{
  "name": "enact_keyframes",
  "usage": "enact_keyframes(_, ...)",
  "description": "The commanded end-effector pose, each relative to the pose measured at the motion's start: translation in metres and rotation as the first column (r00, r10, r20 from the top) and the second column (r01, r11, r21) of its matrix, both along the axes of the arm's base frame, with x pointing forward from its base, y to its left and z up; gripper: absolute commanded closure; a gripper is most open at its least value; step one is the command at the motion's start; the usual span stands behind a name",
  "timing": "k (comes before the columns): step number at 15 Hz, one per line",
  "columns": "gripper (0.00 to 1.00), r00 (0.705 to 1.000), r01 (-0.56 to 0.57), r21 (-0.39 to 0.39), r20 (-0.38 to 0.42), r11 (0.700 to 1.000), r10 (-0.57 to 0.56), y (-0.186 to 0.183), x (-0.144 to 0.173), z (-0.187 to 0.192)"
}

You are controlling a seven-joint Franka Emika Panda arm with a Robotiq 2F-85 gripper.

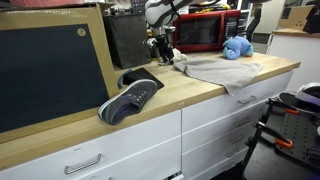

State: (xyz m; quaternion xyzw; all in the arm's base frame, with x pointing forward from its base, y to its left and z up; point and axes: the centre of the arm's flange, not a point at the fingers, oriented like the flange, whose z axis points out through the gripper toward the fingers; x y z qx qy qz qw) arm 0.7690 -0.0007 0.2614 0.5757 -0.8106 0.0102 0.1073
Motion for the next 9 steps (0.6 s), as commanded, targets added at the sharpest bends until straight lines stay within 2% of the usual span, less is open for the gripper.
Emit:
enact_keyframes(1,0.00,0.997,-0.010,-0.040,-0.082,0.999,0.007,-0.020,-0.009,-0.025)
enact_keyframes(5,0.00,0.980,-0.041,-0.009,-0.196,0.999,0.039,-0.032,-0.022,-0.022)
enact_keyframes(9,0.00,0.942,-0.139,0.067,-0.299,0.988,0.153,-0.034,-0.032,-0.002)
